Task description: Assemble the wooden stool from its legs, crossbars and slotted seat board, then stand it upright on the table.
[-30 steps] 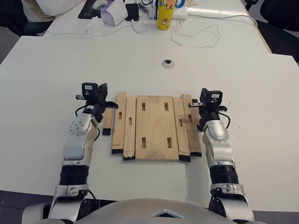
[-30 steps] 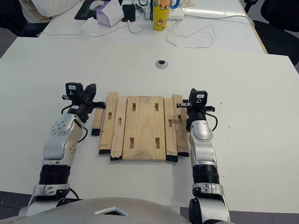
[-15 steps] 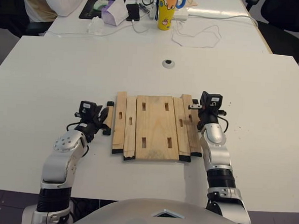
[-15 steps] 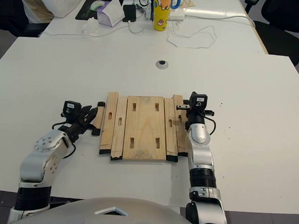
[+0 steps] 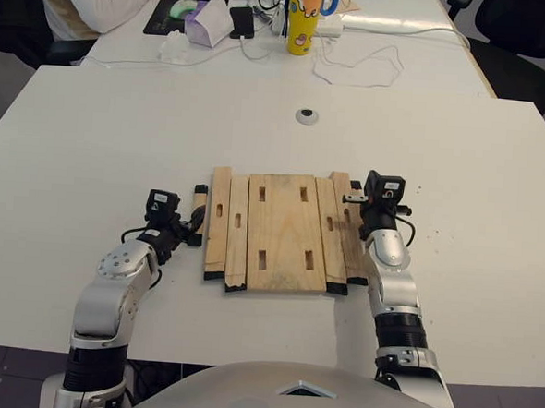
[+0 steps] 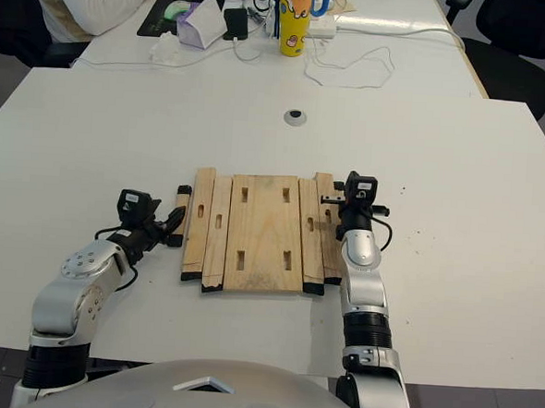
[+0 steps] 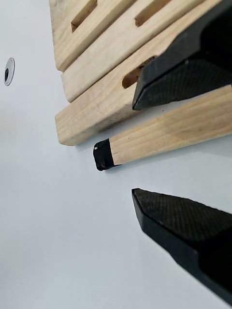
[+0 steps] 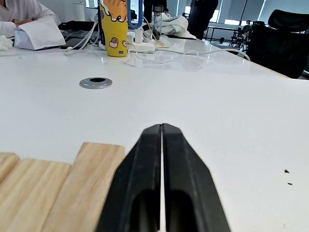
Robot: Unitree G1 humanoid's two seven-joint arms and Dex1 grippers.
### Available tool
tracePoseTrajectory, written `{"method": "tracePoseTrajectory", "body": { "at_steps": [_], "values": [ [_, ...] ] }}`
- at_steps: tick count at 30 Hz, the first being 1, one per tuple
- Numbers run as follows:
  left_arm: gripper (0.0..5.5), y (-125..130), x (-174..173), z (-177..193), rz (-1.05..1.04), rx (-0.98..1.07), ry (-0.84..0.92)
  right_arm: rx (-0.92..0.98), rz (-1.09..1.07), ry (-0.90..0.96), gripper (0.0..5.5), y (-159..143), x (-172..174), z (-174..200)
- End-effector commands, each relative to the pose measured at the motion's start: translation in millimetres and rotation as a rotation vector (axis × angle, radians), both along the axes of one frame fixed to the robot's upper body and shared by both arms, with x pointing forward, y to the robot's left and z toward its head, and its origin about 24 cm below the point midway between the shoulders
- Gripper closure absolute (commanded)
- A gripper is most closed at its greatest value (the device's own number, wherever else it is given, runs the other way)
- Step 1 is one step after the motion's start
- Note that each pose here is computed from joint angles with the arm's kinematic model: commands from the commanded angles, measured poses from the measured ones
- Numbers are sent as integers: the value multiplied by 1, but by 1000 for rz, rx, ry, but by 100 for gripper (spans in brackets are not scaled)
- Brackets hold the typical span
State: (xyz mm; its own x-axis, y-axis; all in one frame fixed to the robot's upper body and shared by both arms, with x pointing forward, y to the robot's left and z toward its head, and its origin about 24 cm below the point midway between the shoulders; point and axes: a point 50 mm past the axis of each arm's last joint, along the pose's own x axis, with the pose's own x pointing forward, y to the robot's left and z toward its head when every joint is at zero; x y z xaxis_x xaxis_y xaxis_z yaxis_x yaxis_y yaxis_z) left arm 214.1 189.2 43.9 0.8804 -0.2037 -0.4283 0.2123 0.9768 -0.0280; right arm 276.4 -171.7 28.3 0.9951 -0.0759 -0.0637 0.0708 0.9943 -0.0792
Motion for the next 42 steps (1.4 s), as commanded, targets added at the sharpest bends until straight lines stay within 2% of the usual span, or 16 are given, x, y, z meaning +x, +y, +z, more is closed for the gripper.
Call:
{"method": "tracePoseTrajectory", "body": {
  "at_steps": [1, 8, 12, 20, 23, 26, 30, 33, 38, 40, 42],
  "values": [
    [249, -1, -3, -8, -6, 24, 54, 1, 0, 0, 546, -1, 1, 1],
    [249, -3, -4, -11, -9, 74, 74, 0, 4, -2, 546, 0, 1, 2],
    [294, -1, -5, -13, -8, 127, 83, 0, 1, -6, 546, 0, 1, 3],
    [417, 2, -5, -17, -20, 156, 112, 1, -2, -8, 546, 0, 2, 4],
    [418, 3, -3, -16, -23, 156, 104, 0, -1, -10, 546, 0, 2, 4],
    [418, 6, 6, -7, -12, 170, 45, -2, 1, -13, 546, 0, 3, 5],
    [418, 18, 27, 16, 65, 214, -118, -8, 7, -35, 546, -2, 6, 12],
    [418, 17, 36, 33, 51, 226, -255, 6, 29, -73, 546, -4, 12, 25],
    [418, -7, 39, 47, -47, 107, -377, 178, 210, -147, 546, 5, 25, 65],
    [418, -17, 36, 49, -95, 84, -412, 383, 317, -117, 546, 15, 27, 79],
    [418, -26, 33, 50, -134, 67, -441, 609, 453, -63, 522, 29, 24, 91]
  ]
}}
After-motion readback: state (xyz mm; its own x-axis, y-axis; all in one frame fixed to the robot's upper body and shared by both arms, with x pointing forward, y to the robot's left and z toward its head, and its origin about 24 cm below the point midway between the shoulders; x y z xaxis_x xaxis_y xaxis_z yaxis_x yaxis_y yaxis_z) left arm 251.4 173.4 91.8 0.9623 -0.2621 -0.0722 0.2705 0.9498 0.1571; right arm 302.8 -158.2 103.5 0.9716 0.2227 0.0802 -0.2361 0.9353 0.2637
